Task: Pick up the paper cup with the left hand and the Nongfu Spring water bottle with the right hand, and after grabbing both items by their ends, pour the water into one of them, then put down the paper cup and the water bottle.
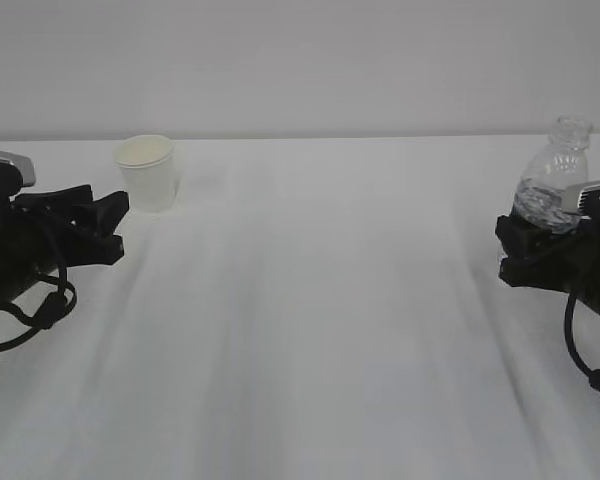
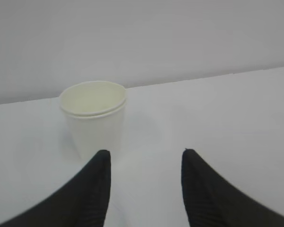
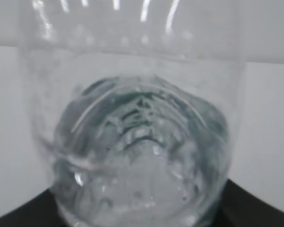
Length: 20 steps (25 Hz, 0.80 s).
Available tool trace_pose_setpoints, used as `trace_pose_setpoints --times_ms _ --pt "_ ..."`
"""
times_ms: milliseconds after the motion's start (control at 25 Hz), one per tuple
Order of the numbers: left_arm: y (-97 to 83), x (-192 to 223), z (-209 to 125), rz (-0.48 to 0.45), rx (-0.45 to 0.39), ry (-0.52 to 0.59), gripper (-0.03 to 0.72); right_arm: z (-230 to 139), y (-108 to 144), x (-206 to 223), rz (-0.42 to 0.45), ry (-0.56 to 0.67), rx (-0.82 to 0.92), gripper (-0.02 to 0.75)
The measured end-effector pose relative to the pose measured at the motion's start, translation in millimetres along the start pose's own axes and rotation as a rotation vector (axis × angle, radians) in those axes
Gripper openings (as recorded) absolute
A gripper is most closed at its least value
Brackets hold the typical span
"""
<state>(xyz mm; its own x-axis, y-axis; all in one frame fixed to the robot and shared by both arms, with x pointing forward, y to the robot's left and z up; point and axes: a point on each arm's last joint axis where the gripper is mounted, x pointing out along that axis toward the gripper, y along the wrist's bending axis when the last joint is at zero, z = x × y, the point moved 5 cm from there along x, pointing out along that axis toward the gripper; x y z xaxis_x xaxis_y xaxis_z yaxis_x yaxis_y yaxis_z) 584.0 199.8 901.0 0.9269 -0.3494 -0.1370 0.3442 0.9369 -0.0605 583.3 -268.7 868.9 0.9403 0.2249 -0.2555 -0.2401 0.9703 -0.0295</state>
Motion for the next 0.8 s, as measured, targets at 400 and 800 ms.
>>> trace_pose_setpoints --times_ms 400,800 --pt "17.0 12 -22 0.106 -0.051 0.041 0.573 -2 2 -5 0.003 0.009 0.001 0.378" --pt "23.7 54 -54 0.109 -0.053 0.063 0.657 -2 3 -5 0.013 0.009 -0.006 0.377"
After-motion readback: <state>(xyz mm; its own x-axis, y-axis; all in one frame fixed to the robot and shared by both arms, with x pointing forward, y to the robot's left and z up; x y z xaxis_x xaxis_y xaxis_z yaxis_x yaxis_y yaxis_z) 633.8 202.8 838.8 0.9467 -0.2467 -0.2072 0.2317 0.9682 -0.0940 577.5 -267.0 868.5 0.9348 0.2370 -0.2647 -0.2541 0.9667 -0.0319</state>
